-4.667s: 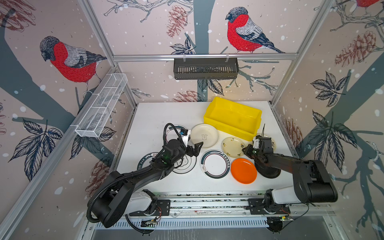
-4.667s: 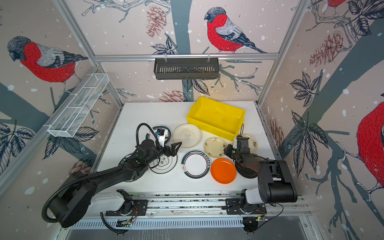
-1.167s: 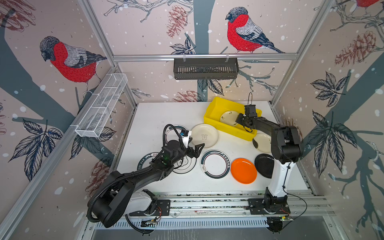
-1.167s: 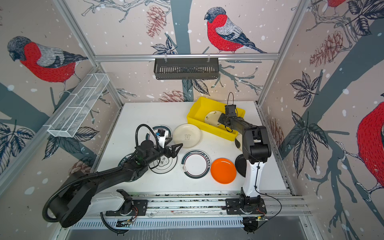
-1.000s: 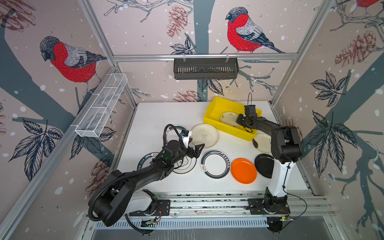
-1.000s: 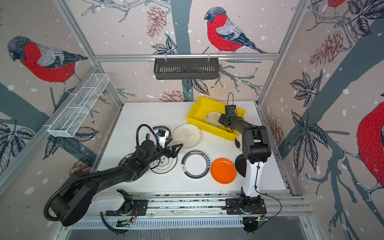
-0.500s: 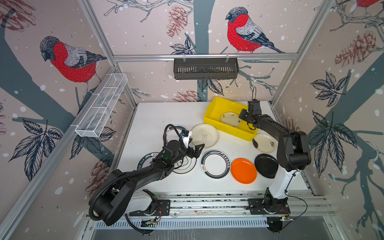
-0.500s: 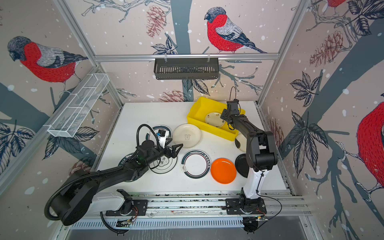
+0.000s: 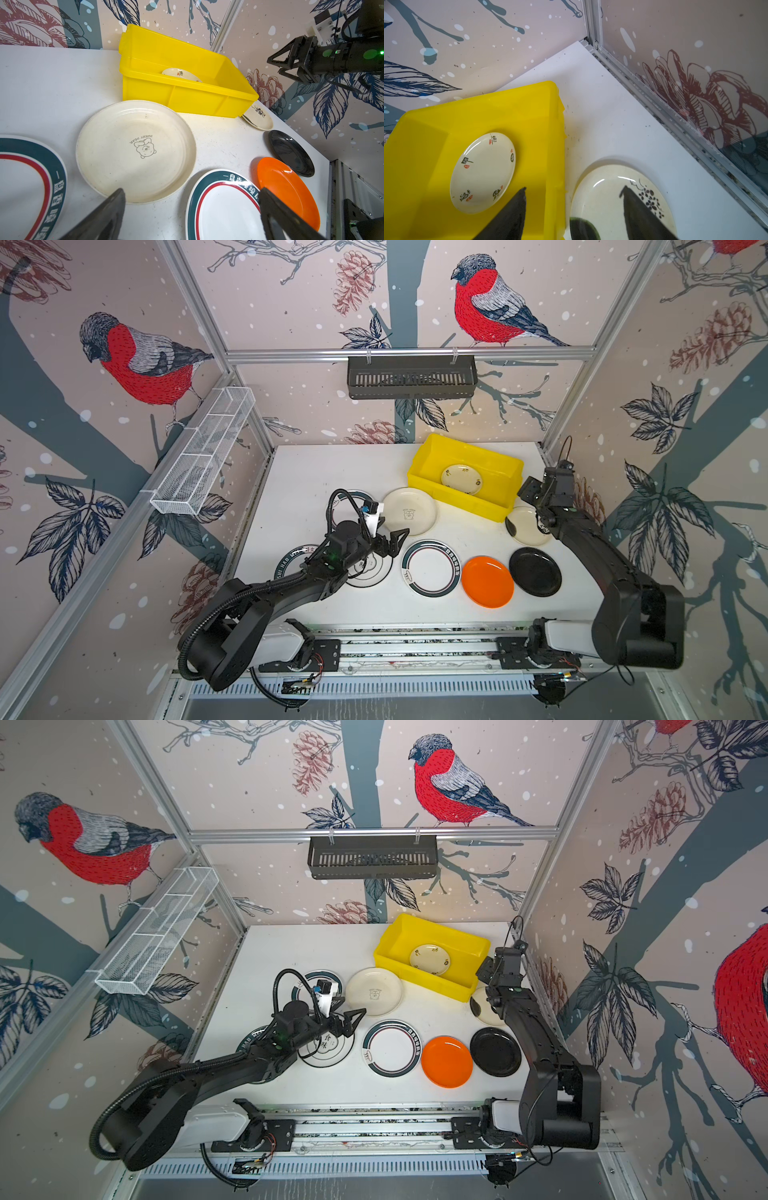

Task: Place the plates into the plastic bin on the countertop
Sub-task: 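Open the right gripper and draw it back from the bin, then move the right gripper to the cream bear-print plate and grip its rim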

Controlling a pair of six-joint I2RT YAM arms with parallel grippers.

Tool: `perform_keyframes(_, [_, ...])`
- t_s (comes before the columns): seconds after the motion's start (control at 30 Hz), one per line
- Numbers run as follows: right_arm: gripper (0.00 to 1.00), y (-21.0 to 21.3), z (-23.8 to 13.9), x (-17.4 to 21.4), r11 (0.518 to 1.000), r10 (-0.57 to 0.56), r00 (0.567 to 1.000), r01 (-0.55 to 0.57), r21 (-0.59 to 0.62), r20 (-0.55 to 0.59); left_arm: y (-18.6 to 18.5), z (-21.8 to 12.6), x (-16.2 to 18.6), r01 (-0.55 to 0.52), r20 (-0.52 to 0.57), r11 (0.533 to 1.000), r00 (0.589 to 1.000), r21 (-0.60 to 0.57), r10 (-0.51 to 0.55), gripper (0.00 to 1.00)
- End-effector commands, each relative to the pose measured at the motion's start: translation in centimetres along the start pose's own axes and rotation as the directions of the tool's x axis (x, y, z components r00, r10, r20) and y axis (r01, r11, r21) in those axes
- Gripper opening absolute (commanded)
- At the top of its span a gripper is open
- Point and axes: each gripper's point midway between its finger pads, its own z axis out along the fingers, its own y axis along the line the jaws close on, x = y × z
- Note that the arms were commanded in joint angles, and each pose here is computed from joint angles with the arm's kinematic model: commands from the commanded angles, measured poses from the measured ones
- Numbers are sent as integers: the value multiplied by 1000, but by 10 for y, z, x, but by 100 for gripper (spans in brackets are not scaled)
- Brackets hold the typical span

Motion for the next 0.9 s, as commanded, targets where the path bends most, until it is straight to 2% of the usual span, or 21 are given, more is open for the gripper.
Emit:
perform_keyframes(0.0, [74, -21, -2, 19, 997, 75, 994, -75, 0, -84, -9, -1, -13, -19, 51, 999, 999, 41, 17, 98])
perform_keyframes(0.23, [75, -44, -13, 59, 996, 80, 980, -73, 44, -180, -9, -4, -15, -19, 60, 999, 998, 40, 17, 98])
perform_keyframes(0.53, [72, -15, -24, 124, 979, 103, 929, -159, -130, -356, -11, 0, -12, -4, 51, 998, 999, 61, 1, 98])
perform_keyframes(0.67, [70, 5, -37, 140, 970, 62, 922, -146, -196, -381, -10, 1, -10, 1, 47, 998, 999, 58, -4, 98])
perform_keyframes(0.87, [69, 54, -54, 163, 923, -1, 898, -168, -346, -439, -5, 6, -3, 17, 23, 999, 1000, 39, -18, 98])
